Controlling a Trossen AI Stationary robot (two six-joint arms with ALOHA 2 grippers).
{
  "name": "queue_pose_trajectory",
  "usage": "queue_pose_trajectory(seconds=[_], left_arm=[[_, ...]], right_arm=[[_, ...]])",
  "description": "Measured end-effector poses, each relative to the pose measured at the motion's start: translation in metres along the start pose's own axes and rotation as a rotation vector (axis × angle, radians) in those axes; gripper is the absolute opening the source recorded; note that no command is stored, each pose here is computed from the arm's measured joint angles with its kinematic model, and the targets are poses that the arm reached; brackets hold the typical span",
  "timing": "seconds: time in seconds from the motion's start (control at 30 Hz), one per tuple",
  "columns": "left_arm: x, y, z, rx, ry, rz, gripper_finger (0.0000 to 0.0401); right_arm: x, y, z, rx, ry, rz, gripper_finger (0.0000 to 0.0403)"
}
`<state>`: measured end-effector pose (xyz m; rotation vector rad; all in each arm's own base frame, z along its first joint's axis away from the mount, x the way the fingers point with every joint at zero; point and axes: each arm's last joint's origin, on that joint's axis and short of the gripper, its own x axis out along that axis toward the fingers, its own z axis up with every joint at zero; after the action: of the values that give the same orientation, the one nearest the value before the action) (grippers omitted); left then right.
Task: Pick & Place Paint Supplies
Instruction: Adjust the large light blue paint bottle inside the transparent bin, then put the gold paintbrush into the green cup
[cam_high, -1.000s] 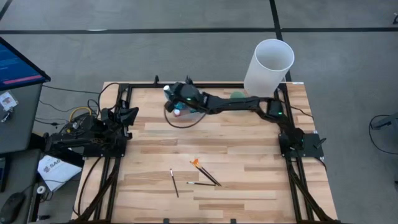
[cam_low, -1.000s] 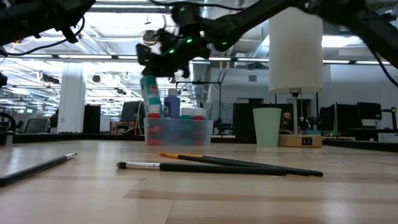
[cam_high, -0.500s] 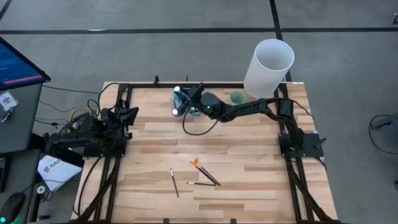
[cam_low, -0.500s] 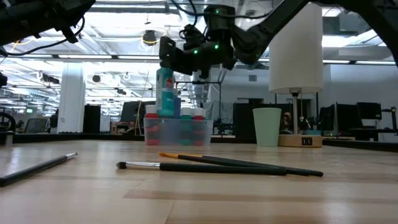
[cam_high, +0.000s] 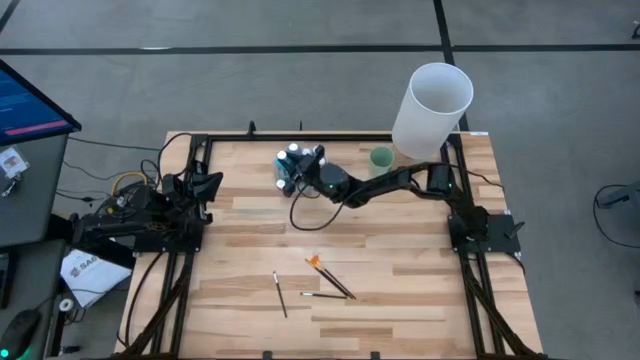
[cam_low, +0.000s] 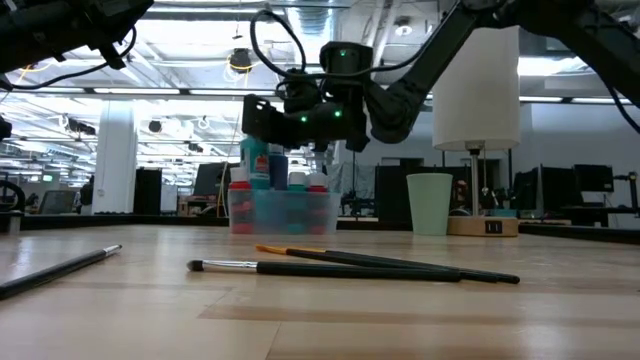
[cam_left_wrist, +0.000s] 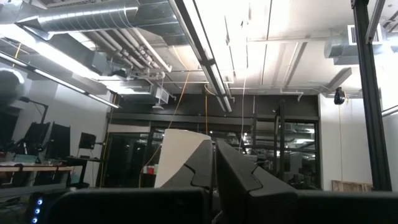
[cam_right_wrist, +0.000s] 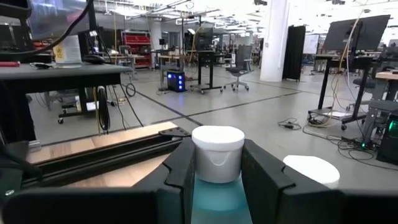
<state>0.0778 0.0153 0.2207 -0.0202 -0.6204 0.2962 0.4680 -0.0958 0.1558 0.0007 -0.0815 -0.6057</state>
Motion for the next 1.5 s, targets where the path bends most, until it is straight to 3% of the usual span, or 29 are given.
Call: queue_pose_trajectory(seconds=[0.1, 0.33, 0.57, 0.77, 0.87, 1.0, 1.23, 1.5], left_arm=[[0.000, 0.000, 0.000, 0.000, 0.000, 0.000, 0.0002], [0.000, 0.000, 0.000, 0.000, 0.000, 0.000, 0.0002], [0.000, 0.000, 0.000, 0.000, 0.000, 0.000, 0.0002], [0.000, 0.000, 0.000, 0.000, 0.000, 0.000, 0.0002], [0.000, 0.000, 0.000, 0.000, 0.000, 0.000, 0.0002], [0.000, 0.000, 0.000, 0.000, 0.000, 0.000, 0.0002], [0.000, 0.000, 0.000, 0.000, 0.000, 0.000, 0.0002], [0.000, 0.000, 0.000, 0.000, -0.001, 0.000, 0.0002]], right_arm=[[0.000, 0.000, -0.001, 0.004, 0.007, -0.015, 0.0103], [0.000, 0.000, 0.000, 0.005, 0.003, -0.015, 0.0174], [-0.002, 0.004, 0.004, -0.076, 0.014, -0.007, 0.0201], [-0.020, 0.019, 0.062, -0.154, 0.072, 0.018, 0.0218], [-0.043, 0.023, 0.098, -0.149, 0.219, 0.055, 0.0224], [-0.085, 0.026, 0.129, -0.023, 0.456, 0.060, 0.0223], [-0.135, 0.057, 0.102, 0.095, 0.792, 0.025, 0.0207], [-0.139, 0.101, 0.046, 0.150, 1.019, 0.146, 0.0187]])
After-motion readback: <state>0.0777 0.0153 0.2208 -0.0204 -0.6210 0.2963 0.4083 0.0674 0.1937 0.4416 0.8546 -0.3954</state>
